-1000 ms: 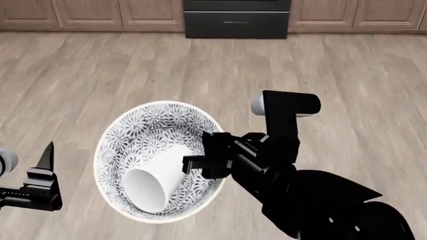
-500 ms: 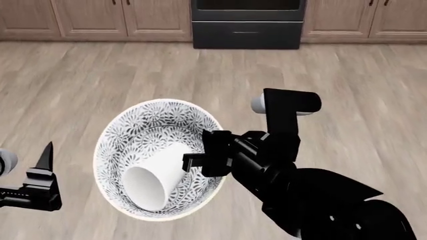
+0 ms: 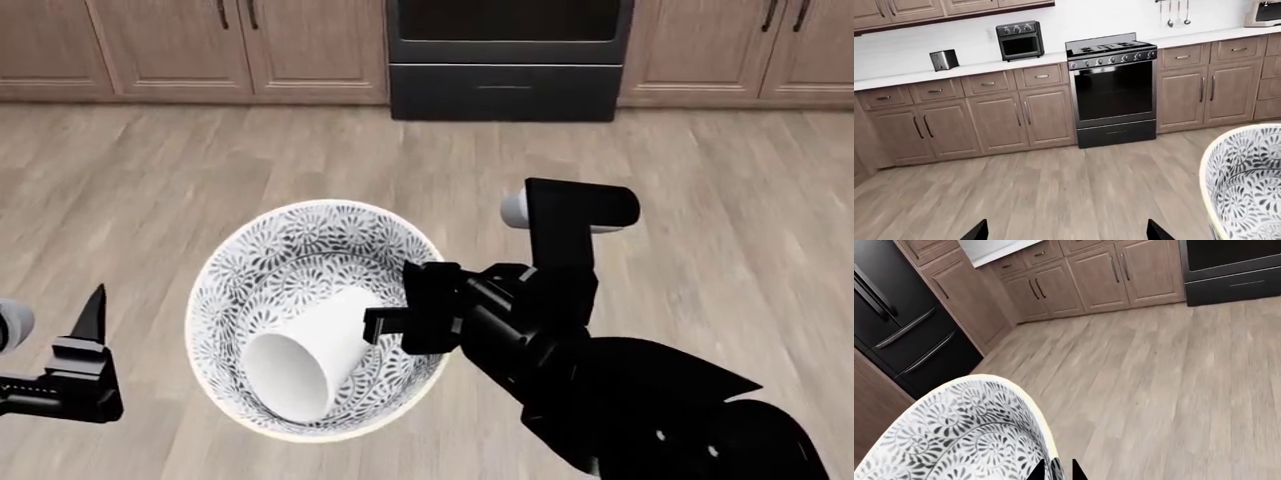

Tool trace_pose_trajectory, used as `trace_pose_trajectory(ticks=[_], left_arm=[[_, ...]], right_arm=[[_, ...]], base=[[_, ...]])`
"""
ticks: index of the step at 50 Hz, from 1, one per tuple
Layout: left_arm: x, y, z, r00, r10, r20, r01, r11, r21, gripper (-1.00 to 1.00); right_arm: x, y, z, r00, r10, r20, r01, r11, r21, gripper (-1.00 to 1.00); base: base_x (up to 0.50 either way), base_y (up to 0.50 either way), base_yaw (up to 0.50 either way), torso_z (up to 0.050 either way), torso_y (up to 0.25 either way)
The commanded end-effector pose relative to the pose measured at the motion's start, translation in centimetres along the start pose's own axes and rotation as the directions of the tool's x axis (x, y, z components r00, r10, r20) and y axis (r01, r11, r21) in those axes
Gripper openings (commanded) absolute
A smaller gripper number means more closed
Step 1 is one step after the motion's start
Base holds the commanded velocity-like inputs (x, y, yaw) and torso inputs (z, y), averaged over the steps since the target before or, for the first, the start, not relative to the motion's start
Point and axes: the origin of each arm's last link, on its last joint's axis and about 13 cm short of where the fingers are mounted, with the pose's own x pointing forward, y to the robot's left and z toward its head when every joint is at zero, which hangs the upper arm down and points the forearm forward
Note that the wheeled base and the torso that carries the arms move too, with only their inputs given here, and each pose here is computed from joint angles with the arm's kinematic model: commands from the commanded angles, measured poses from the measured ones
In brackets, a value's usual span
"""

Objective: Place the cup inside the bowl on the dining table and move the bowl to any counter.

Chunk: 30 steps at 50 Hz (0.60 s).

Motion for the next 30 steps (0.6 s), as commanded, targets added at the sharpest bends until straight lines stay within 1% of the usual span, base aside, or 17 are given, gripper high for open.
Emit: trace_pose_trajectory(ticks=[1, 14, 30], left_arm=[[-0.32, 0.27, -0.02, 1.000, -0.001, 0.000, 0.001, 1.000, -0.001, 1.00], [-0.24, 0.25, -0.01, 1.000, 0.003, 0.001, -0.003, 1.000, -0.002, 1.00], [0.03, 0.05, 0.01, 1.000, 0.003, 0.001, -0.003, 1.000, -0.001, 1.00]], right_arm=[[0.01, 0.19, 0.29, 1.000, -0.003, 0.011, 0.003, 1.000, 0.002, -1.00], [0.11, 0.05, 0.13, 1.000, -0.009, 0.010, 0.008, 1.000, 0.002, -1.00], [0.17, -0.03, 0.24, 1.000, -0.015, 0.006, 0.015, 1.000, -0.003, -1.00]], base=[[0.50, 0.00, 0.00, 0.000, 0.000], [0.50, 0.01, 0.00, 0.000, 0.002], [0.50, 0.16, 0.00, 0.000, 0.001]])
